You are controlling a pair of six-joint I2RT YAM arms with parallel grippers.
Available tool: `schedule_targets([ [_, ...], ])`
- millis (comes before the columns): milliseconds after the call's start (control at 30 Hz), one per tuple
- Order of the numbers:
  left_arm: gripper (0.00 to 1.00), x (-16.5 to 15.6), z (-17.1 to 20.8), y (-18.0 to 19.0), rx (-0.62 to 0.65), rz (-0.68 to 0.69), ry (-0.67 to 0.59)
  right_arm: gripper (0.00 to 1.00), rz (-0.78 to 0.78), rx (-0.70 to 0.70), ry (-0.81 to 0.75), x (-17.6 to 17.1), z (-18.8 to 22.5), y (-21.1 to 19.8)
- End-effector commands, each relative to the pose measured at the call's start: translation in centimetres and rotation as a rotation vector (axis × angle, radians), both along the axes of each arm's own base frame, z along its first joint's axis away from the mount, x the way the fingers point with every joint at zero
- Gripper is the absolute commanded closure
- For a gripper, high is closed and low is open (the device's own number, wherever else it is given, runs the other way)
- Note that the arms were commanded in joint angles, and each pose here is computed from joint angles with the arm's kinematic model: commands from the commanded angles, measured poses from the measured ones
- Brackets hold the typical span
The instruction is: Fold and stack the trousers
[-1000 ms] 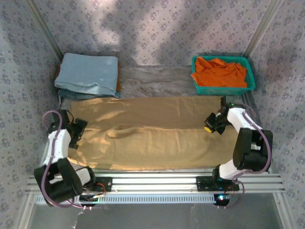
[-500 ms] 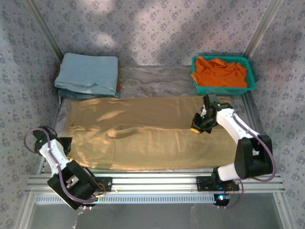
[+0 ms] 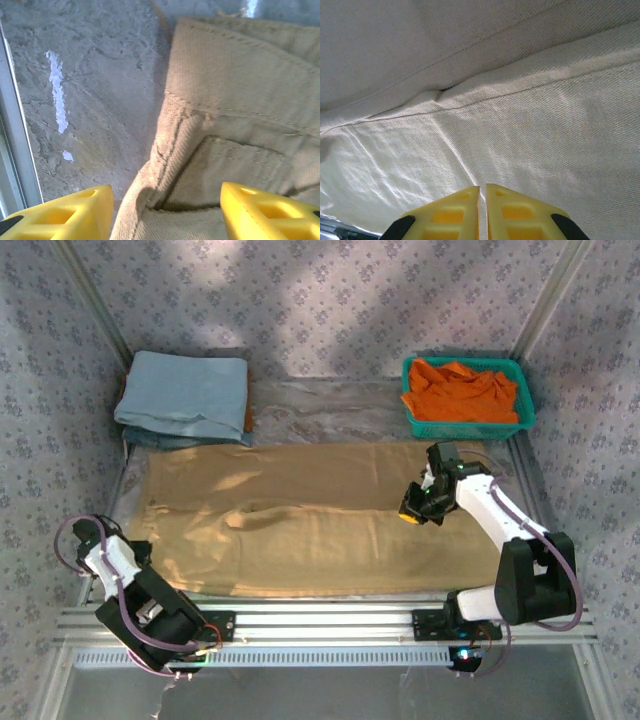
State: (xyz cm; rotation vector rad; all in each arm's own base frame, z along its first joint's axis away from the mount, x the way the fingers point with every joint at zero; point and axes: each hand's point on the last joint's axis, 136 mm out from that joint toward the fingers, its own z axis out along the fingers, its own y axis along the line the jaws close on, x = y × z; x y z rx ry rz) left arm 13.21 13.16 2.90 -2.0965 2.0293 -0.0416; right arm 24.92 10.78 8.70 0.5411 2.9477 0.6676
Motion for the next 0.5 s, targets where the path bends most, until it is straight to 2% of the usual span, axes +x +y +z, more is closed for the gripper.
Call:
schedule_targets([
  [0,0.43,-0.7,-1.0,0.2,0.002,0.049,0.024,0.87,-0.002,0.029,-0.001,-0.5,0.3,0.4],
  [100,0.43,-0.8,-1.6,0.2,0.0,0.066,0.025,0.86,-0.01,0.026,0.005,-0.8,0.2,0.2],
  [200,0.49,-0.6,-2.1,0.0,-0.005,0.073,0.008,0.83,-0.032,0.027,0.022,-1.7,0.5,-0.3],
  [367,0.81,0.1,-1.8,-0.3,-0.003,0.067,-0.052,0.67,-0.175,0.053,0.053,-3.5,2.2,-3.1],
  [467,0.86,0.7,-0.7,-0.4,0.011,0.054,-0.106,0.6,-0.337,0.07,0.068,-4.8,4.0,-5.7],
])
